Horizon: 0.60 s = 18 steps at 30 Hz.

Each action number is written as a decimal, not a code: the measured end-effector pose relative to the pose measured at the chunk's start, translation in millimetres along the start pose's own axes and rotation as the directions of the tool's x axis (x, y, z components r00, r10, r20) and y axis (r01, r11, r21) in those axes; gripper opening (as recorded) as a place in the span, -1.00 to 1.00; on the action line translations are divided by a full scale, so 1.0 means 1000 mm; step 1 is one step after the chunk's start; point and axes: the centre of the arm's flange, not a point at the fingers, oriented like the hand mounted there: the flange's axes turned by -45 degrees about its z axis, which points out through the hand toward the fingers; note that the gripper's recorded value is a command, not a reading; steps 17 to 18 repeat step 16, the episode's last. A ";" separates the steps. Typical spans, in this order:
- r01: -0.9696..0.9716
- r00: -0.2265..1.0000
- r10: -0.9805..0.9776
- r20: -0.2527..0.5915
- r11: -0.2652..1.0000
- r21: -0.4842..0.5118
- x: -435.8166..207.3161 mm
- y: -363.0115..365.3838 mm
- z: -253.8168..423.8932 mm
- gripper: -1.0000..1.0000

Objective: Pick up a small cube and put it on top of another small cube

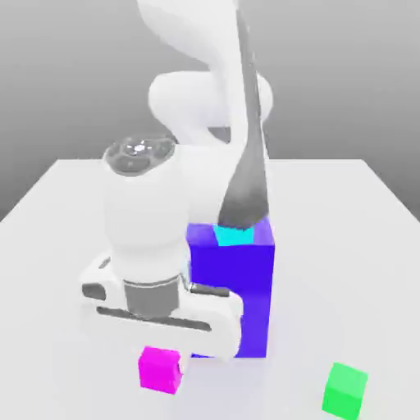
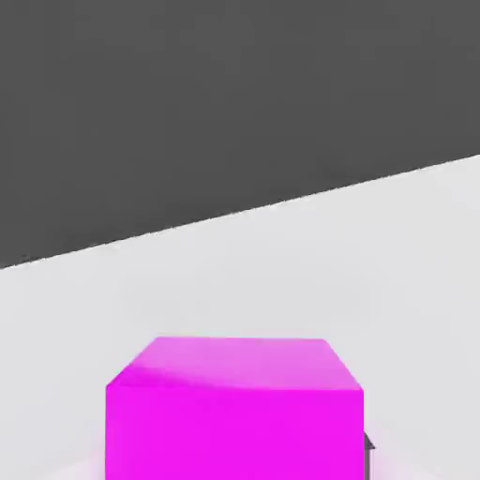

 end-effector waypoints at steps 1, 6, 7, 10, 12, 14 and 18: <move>0.075 0.997 -0.075 0.000 0.997 -0.002 -0.003 -0.025 -0.003 -1.00; 0.438 0.899 -0.438 0.002 0.899 -0.018 -0.020 -0.149 0.030 1.00; 0.438 0.899 -0.438 0.002 0.899 -0.018 -0.020 -0.149 0.030 1.00; 0.438 0.899 -0.438 0.002 0.899 -0.018 -0.020 -0.149 0.030 1.00; 0.484 0.875 -0.484 0.003 0.875 -0.020 -0.023 -0.166 0.040 1.00; 0.518 0.855 -0.518 0.003 0.855 -0.021 -0.025 -0.179 0.030 1.00; 0.526 0.850 -0.526 0.003 0.850 -0.021 -0.026 -0.183 0.006 1.00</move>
